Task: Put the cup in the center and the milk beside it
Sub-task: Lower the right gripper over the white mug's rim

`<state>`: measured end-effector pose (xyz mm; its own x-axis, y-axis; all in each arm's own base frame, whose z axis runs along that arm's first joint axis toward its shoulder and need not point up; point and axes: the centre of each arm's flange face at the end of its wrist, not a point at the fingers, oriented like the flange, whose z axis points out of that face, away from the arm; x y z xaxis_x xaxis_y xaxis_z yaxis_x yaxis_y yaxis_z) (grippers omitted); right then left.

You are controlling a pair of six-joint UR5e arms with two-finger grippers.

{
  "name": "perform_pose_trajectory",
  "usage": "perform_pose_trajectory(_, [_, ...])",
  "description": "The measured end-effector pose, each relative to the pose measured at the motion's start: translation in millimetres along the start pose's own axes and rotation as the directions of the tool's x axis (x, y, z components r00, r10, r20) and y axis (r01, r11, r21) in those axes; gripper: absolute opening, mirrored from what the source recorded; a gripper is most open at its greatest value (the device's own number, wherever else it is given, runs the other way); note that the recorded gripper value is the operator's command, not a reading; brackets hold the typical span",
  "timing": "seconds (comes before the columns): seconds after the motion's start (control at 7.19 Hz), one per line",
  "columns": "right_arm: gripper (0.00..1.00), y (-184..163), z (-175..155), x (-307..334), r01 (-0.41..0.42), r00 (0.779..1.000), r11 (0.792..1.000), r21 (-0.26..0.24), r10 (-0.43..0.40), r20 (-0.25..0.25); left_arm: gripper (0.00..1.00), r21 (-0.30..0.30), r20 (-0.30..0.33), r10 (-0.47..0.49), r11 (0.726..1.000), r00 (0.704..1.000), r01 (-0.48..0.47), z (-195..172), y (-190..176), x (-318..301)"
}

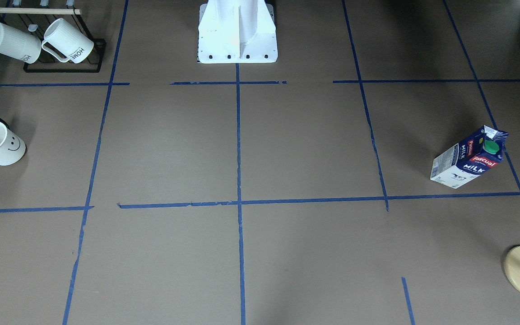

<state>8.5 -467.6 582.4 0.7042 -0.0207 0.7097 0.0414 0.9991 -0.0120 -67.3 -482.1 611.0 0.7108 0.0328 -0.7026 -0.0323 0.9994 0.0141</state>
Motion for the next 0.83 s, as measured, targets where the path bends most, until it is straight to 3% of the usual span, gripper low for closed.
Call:
perform_pose_trajectory(0.42, [1.00,0.4,3.9,-18.6,0.028,1.000,1.000,-0.007,-0.028,0.003,1.00,0.004,0.000,0.001,1.000,1.000,-0.001,0.3,-0.3,-0.3])
perform_pose_trajectory(0.83, [1.00,7.9,47.4,-52.2,0.049,0.999,0.999,0.006,-0.049,-0.003,1.00,0.001,-0.003,0.001,1.000,1.000,-0.001,2.2,-1.1,-0.3])
